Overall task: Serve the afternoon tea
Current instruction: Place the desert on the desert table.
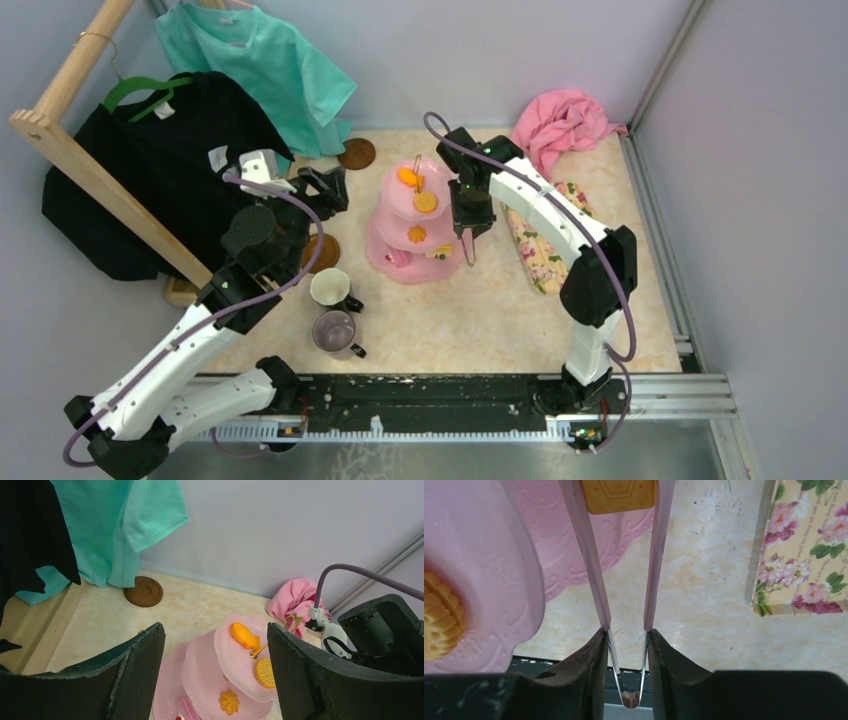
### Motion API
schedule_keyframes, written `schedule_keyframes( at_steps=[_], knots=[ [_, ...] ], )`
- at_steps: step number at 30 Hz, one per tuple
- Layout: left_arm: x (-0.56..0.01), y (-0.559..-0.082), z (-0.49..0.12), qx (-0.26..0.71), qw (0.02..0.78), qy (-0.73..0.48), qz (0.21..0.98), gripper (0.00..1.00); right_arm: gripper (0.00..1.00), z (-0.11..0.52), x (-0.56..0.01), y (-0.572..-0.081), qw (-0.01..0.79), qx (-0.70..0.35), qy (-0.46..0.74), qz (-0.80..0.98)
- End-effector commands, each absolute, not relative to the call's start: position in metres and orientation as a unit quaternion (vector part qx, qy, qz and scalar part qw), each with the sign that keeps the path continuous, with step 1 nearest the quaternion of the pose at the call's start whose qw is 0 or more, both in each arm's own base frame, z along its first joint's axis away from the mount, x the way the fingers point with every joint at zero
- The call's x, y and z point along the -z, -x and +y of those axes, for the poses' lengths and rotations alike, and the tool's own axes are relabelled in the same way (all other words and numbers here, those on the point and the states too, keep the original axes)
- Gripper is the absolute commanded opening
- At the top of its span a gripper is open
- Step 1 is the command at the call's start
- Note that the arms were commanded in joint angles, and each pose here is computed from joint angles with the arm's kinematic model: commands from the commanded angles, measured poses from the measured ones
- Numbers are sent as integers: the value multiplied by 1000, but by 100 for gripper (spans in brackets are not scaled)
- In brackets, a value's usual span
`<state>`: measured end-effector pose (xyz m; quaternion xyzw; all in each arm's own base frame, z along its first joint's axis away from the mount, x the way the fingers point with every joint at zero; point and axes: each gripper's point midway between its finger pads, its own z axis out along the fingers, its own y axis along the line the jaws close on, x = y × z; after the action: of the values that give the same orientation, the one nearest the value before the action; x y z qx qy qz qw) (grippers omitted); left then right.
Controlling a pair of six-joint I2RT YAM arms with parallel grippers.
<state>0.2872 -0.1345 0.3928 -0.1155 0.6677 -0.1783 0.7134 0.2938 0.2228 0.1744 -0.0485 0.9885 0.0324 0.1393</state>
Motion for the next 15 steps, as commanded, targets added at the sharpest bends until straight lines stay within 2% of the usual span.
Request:
schedule_keyframes(
  at_steps=[1,15],
  knots=[
    [-413,-283,-128,190,723,129,651,80,0,243,-186,-303,165,-71,48,983],
    [-409,-285,-131,195,717,132,656,79,0,259,-178,-304,157,-94,61,981]
  ],
)
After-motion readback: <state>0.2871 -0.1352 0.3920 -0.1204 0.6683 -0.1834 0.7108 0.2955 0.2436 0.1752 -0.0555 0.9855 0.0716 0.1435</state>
